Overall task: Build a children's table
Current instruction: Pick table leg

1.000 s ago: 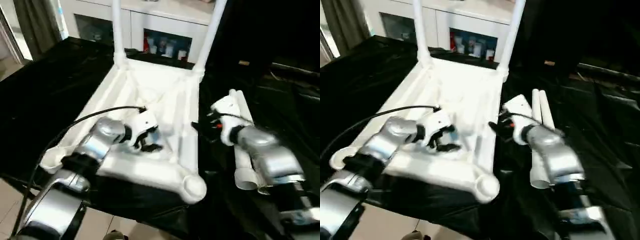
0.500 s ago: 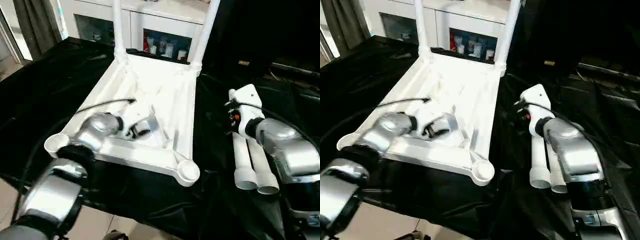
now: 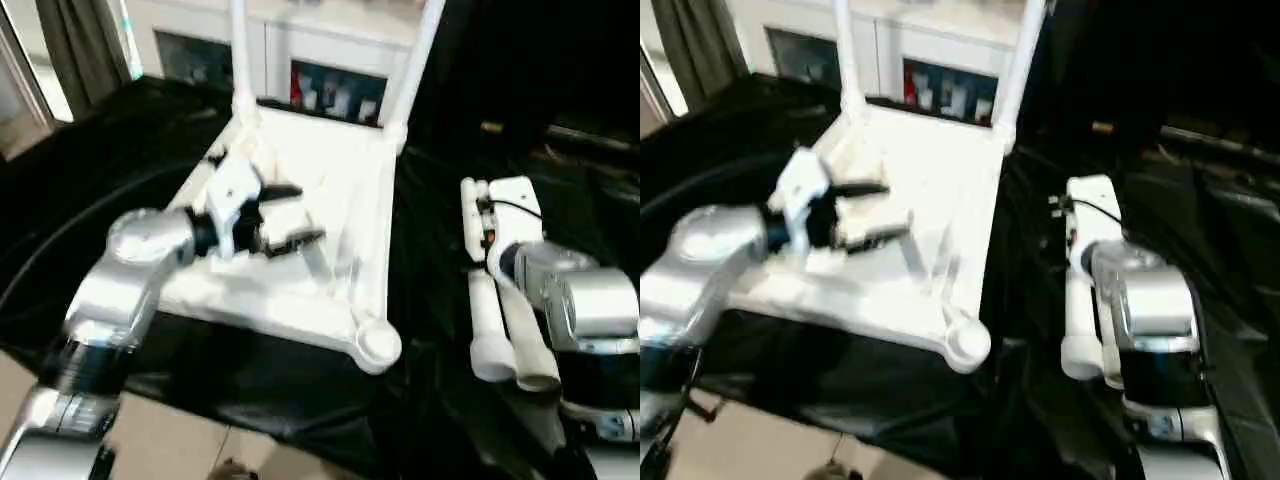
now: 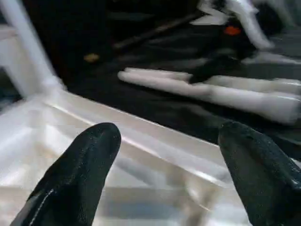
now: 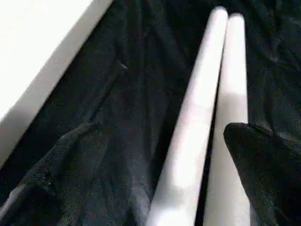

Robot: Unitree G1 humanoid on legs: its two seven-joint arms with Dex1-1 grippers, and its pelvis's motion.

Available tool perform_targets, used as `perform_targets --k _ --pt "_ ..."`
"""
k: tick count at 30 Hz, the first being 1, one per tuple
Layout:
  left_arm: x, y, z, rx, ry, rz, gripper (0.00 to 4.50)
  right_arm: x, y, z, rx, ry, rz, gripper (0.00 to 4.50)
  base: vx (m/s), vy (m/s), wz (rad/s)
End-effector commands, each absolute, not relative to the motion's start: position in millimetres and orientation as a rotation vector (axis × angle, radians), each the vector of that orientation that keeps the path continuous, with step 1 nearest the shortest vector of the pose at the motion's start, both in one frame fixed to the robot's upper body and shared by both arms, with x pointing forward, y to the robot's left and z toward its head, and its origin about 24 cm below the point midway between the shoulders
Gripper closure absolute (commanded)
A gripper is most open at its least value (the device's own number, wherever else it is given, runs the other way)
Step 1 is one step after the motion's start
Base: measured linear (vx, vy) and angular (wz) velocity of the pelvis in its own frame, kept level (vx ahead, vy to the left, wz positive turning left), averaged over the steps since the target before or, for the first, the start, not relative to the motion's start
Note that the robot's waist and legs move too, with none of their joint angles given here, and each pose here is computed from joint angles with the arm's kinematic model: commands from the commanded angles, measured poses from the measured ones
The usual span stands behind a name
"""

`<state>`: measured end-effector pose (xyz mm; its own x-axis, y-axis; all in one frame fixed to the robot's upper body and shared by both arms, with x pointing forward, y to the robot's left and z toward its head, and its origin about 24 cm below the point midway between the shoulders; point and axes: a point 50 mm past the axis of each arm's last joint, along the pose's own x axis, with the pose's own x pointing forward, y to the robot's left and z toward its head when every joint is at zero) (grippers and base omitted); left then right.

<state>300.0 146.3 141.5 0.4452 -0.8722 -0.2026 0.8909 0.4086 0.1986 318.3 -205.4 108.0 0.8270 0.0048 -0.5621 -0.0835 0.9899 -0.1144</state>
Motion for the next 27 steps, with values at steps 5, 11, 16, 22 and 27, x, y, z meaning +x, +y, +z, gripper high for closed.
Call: perform_targets --k 5,11,16,22,27 --pt "271.4 134.9 136.4 0.279 0.159 -1.184 0.53 311.8 -211.5 96.7 -0.074 0.703 -0.007 0.03 0.000 0.000 0.00" --pt "264.2 123.8 137.0 0.279 0.175 -1.224 0.53 308.1 -209.3 84.1 -0.017 0.790 0.023 0.03 0.000 0.000 0.00" --pt "261.9 118.2 140.0 0.275 0.176 -1.234 0.53 306.5 -206.3 78.8 -0.010 0.833 0.043 0.03 0.000 0.000 0.00" --pt "258.3 114.4 139.9 0.279 0.183 -1.241 0.53 302.8 -204.9 72.5 0.021 0.884 0.073 0.03 0.000 0.000 0.00" --pt "255.6 108.3 137.4 0.284 0.183 -1.234 0.53 298.3 -209.2 59.7 0.050 0.949 0.082 0.38 0.000 0.000 0.00"
